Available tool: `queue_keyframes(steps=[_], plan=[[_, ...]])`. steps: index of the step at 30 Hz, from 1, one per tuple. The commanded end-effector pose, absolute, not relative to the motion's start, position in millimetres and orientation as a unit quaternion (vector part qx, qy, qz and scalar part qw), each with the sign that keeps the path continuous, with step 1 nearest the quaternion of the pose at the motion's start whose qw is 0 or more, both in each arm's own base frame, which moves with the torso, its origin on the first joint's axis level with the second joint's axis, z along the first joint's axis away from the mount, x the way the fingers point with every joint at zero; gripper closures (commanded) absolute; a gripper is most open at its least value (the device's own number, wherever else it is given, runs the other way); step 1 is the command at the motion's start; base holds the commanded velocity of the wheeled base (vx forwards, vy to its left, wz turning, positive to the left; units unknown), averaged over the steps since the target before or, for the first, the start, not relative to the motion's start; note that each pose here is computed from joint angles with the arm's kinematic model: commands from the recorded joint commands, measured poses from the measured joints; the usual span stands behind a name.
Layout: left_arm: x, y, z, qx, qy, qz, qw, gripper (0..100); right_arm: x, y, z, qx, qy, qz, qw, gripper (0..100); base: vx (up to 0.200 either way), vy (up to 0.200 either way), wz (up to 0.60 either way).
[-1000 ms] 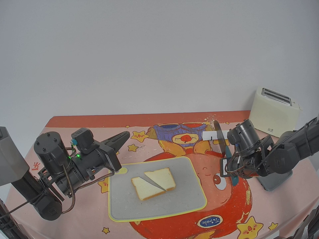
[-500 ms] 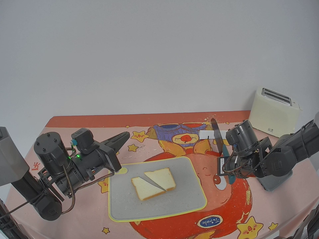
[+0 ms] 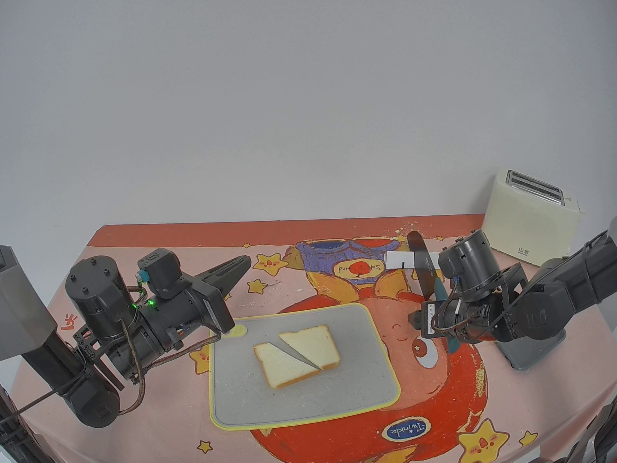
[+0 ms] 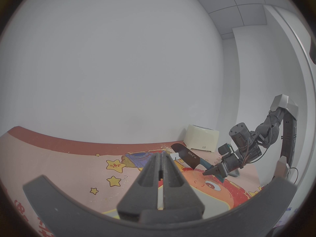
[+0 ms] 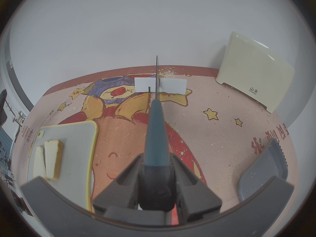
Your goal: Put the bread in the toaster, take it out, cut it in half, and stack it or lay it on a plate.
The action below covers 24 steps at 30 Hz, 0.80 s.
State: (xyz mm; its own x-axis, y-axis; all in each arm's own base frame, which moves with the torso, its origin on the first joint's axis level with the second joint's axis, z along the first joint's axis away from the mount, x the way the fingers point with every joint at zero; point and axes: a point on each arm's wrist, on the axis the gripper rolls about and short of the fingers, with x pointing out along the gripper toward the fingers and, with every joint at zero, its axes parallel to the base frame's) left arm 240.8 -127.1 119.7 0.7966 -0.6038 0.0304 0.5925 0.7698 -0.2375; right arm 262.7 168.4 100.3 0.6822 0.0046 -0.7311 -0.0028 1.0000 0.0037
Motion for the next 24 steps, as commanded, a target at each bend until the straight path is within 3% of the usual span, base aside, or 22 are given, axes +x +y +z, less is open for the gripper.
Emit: queue_keyframes(steps=[1,9,14,17,19,21,22,24], plan=[[241,-127,121,-0.119,0.016,-0.319,0.940,100,263,168,102,0.003,0.396,0.002,0.918,0,0.000,0.000,0.00],[241,-127,121,-0.119,0.016,-0.319,0.940,100,262,164,111,0.011,0.380,-0.005,0.925,0,0.000,0.000,0.00],[238,-126,126,-0.121,0.008,-0.321,0.939,100,247,130,165,0.062,0.307,-0.024,0.949,0,0.000,0.000,0.00],[233,-124,137,-0.127,-0.011,-0.326,0.937,100,228,90,199,0.099,0.256,-0.036,0.961,0,0.000,0.000,0.00],[231,-123,140,-0.128,-0.015,-0.328,0.936,100,208,66,221,0.124,0.223,-0.006,0.967,0,0.000,0.000,0.00],[231,-122,139,-0.128,-0.015,-0.329,0.936,100,199,61,228,0.135,0.213,0.017,0.967,0,0.000,0.000,0.00],[228,-122,141,-0.129,-0.015,-0.331,0.935,100,172,54,241,0.162,0.194,0.105,0.962,0,0.000,0.000,0.00],[220,-118,152,-0.140,-0.030,-0.337,0.930,100,154,52,240,0.170,0.199,0.163,0.951,0,0.000,0.000,0.00]])
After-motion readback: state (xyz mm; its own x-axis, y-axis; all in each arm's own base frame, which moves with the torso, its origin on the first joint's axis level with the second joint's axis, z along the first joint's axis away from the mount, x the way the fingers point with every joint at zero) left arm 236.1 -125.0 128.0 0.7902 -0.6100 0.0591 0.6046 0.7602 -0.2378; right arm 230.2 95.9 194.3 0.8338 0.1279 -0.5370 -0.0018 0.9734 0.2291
